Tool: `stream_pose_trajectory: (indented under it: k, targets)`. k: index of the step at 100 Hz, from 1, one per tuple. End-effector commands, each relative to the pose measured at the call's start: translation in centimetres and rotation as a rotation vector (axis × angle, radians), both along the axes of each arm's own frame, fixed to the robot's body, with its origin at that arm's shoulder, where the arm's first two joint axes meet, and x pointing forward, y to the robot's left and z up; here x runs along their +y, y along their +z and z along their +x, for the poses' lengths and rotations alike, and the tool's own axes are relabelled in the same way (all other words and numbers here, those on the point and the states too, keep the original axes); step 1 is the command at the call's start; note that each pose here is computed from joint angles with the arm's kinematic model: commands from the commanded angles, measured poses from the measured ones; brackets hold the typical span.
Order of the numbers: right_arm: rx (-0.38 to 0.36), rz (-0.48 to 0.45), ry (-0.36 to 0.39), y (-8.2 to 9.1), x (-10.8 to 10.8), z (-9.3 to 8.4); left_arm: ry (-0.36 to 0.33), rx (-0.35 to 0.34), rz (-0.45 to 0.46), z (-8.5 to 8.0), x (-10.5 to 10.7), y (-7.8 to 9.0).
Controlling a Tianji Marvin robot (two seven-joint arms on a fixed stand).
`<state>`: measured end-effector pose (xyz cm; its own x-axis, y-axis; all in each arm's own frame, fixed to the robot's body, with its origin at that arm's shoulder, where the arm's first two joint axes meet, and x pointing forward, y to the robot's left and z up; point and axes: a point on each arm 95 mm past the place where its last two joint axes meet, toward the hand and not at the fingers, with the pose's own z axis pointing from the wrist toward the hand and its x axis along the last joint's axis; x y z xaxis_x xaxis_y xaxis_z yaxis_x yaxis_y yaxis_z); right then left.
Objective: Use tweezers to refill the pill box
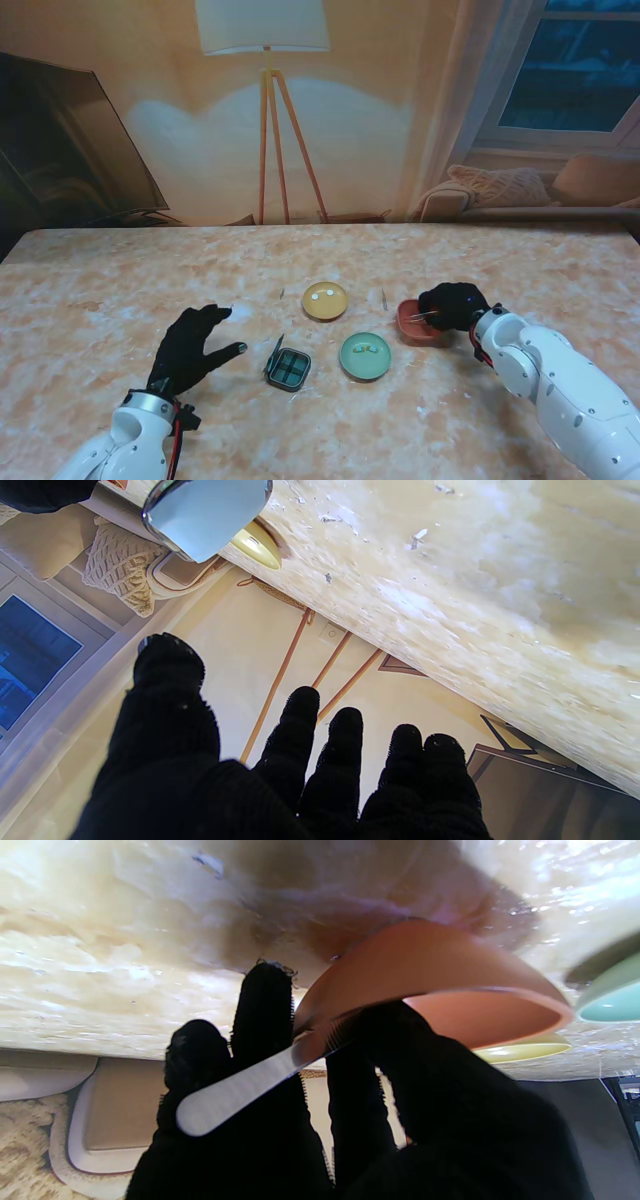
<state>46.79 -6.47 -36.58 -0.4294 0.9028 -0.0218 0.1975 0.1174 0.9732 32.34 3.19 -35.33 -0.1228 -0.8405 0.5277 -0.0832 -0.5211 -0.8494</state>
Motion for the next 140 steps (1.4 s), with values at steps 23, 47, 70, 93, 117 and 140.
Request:
stream_pose_trajectory:
  k: [23,47,70,93,117,140]
  targets:
    - [0.011,0.023,-0.007,-0.5,0.5,-1.4,-0.005,0.024,-0.011,-0.4,0.0,-0.5]
    - [-0.005,0.028,-0.022,0.5,0.1,-1.7,-0.005,0.025,-0.016,-0.5,0.0,-0.6]
    - [-0.022,0.038,-0.034,1.6,-0.5,-2.1,-0.008,0.031,-0.014,-0.6,0.1,-0.6]
    - [-0.052,0.045,-0.016,3.3,-0.5,-3.1,-0.012,0.032,-0.010,-0.5,0.3,-0.5]
    - [-0.085,0.075,0.034,5.4,0.2,-4.7,-0.020,0.040,-0.008,-0.6,0.4,-0.4]
    - [-0.089,0.114,0.094,6.2,1.6,-6.4,-0.028,0.042,-0.005,-0.7,0.5,-0.3]
